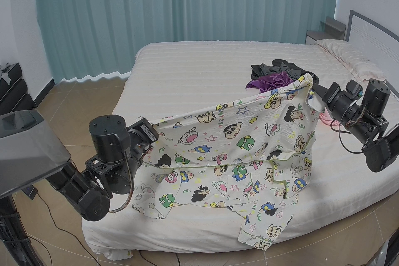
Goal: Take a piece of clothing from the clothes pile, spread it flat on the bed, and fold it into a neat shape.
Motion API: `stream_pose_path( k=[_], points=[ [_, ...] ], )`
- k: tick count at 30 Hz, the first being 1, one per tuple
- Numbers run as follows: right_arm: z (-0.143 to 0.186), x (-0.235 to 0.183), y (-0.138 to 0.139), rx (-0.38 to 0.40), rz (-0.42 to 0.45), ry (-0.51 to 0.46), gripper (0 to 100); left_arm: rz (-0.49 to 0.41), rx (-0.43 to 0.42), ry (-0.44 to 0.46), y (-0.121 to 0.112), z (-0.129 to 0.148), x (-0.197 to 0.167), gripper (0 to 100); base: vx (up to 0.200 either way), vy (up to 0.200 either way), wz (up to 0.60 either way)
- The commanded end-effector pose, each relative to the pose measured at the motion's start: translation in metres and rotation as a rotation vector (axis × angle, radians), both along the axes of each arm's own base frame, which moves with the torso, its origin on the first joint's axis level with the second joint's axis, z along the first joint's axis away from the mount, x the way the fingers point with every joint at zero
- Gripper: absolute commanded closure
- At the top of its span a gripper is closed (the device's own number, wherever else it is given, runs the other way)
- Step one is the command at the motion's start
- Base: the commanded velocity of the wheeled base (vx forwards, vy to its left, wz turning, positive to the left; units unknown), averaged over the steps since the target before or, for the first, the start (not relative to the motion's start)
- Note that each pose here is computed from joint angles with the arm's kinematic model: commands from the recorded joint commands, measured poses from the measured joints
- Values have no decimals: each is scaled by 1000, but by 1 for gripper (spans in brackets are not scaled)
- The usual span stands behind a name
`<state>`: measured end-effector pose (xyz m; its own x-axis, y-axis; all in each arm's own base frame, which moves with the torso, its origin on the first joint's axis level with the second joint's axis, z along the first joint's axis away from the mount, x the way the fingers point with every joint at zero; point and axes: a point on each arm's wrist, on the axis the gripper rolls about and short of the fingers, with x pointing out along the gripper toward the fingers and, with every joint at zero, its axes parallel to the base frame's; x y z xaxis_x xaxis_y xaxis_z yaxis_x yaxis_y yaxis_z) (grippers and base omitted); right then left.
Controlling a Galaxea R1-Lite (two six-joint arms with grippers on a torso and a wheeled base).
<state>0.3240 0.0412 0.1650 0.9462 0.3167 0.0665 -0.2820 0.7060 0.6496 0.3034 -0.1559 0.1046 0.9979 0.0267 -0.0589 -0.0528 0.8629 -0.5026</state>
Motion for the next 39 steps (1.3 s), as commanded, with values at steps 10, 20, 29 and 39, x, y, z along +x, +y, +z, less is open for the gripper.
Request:
stream_pose_path(
  k=[10,20,29,39],
  points=[
    [-27,43,3,-2,-51,36,100,22,43,87,3,-24,44,100,200,0,0],
    [-92,104,13,-22,-66,164,100,92,135,305,2,-72,118,100,160,0,0],
    [-153,144,22,-41,-119,258,100,107,179,416,-2,-109,149,100,0,0,0],
    [-166,161,42,-49,-85,275,100,141,196,479,8,-121,171,100,0,0,0]
  ],
)
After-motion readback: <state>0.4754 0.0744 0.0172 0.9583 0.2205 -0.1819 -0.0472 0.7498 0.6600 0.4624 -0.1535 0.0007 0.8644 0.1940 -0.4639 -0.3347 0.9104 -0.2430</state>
